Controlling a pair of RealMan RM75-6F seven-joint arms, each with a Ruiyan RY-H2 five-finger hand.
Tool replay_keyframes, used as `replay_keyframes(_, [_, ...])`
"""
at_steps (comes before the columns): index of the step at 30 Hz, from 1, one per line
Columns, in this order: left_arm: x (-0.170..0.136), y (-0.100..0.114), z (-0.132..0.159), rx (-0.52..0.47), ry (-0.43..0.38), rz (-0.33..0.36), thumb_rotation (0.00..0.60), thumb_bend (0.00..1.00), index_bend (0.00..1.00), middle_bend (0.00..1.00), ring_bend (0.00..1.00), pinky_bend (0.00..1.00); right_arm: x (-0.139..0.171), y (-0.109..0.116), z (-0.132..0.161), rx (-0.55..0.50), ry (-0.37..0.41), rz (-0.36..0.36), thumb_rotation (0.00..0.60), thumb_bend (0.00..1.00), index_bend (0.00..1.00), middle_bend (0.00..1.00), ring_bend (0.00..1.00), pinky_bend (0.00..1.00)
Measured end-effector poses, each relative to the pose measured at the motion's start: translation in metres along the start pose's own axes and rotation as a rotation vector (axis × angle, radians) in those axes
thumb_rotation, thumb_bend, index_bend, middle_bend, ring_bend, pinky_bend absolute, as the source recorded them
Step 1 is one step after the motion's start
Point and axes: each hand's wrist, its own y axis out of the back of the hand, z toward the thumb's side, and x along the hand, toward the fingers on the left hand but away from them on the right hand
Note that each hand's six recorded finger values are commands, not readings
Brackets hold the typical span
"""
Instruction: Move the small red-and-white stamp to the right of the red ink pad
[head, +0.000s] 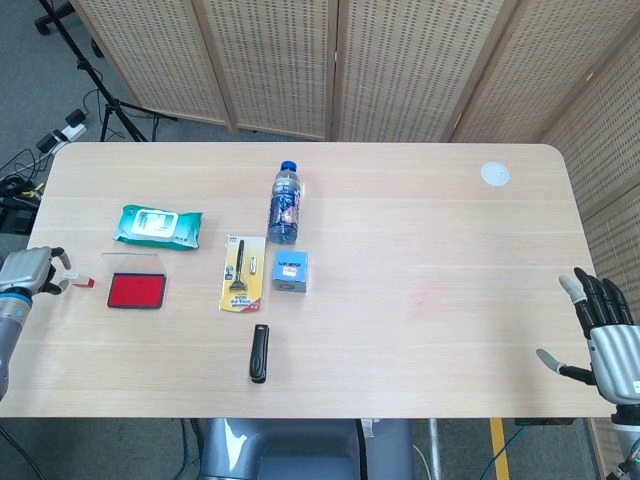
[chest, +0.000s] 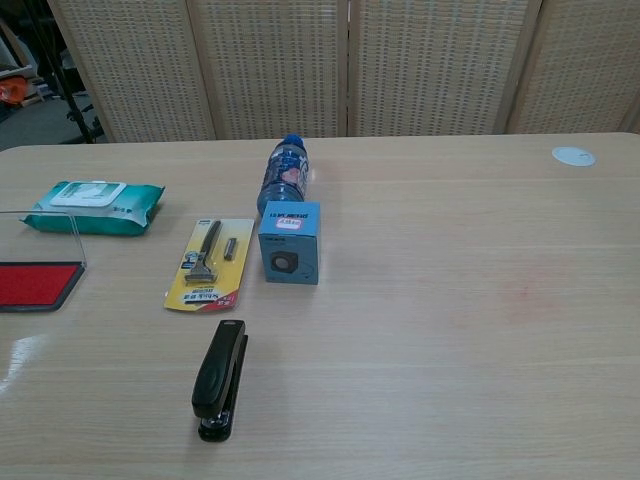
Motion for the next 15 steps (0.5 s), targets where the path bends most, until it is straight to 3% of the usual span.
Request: replay_keyframes(15, [0.0014, -0.0052, 0.0045, 0.006, 0.0, -0.006, 0.6, 0.35, 0.56, 1.0, 0.92, 0.91, -0.0004, 0.0, -0.0016, -0.007, -0.001, 0.002, 0.6, 0.0, 0.0, 0.0, 0.0, 0.0])
